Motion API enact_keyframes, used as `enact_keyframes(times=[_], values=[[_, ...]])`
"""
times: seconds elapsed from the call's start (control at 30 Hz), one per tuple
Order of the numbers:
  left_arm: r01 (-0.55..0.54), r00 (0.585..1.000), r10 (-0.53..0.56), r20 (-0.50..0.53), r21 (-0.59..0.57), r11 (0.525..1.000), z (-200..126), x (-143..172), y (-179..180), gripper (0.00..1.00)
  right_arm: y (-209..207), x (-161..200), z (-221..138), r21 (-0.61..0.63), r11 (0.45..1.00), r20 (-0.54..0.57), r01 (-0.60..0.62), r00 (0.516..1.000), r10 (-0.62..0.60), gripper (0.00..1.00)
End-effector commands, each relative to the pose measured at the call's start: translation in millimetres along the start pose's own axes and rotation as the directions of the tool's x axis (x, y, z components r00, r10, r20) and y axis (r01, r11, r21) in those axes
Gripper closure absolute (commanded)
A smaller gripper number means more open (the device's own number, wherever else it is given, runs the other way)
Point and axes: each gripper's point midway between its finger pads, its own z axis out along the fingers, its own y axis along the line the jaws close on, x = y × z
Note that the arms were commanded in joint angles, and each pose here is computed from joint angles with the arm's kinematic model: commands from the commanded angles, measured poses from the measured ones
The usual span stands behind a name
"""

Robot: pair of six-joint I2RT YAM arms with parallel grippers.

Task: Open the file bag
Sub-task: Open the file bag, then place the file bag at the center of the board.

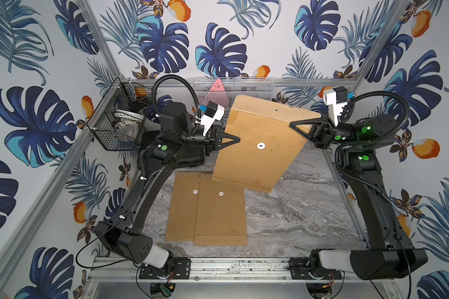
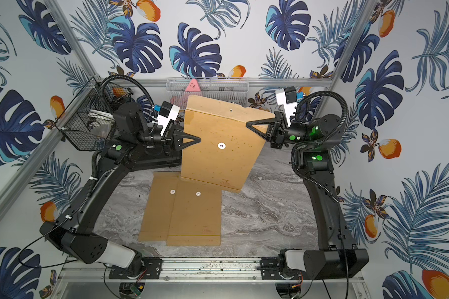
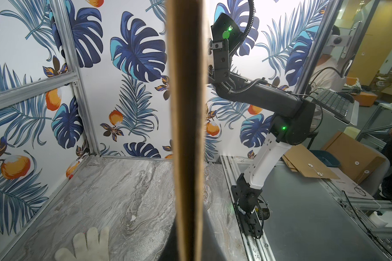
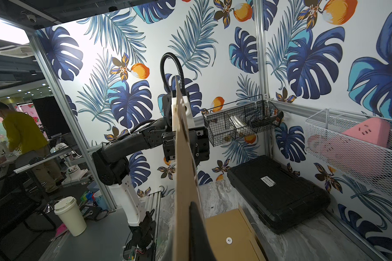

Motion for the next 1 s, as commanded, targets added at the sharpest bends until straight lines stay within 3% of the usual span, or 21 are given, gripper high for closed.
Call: enact_keyframes(times=[0.0,0.03,0.13,0.2,0.3,0.4,0.6,0.8,0.97], values=[[-0.074,0.997,0.075,0.013,-0.064,0.995,-3,-6,4,1.0,2,-1,0,0.006,1.0,0.007,0.025,1.0,-0.025,1.0],[-0.076,0.997,0.077,0.012,-0.096,0.993,-4,-5,8,1.0,2,-1,-1,0.016,1.0,0.01,0.025,1.0,-0.025,1.0],[-0.068,0.998,0.07,0.004,-0.225,0.972,-10,1,23,0.46,-6,1,-2,0.078,0.997,0.018,0.012,1.0,-0.014,1.0],[-0.023,1.0,0.027,0.007,-0.342,0.939,-19,8,37,0.18,-15,6,-2,0.124,0.992,0.016,-0.014,1.0,0.012,1.0],[0.067,0.997,-0.07,0.014,-0.518,0.853,-38,37,55,0.01,-32,20,-2,0.193,0.978,0.006,-0.075,0.997,0.075,1.0],[0.189,0.978,-0.203,0.054,-0.651,0.735,-58,80,67,0.01,-50,33,-3,0.32,0.94,0.002,-0.116,0.993,0.122,1.0],[0.331,0.899,-0.429,0.09,-0.782,0.528,-83,176,69,0.01,-67,66,17,0.538,0.835,-0.08,-0.119,0.978,0.191,1.0],[0.345,0.833,-0.548,0.073,-0.843,0.413,-82,256,67,0.01,-71,91,17,0.651,0.744,-0.093,-0.151,0.957,0.276,1.0],[0.301,0.796,-0.604,0.044,-0.894,0.332,-71,308,72,0.01,-62,102,9,0.664,0.731,-0.134,-0.159,0.936,0.325,1.0]])
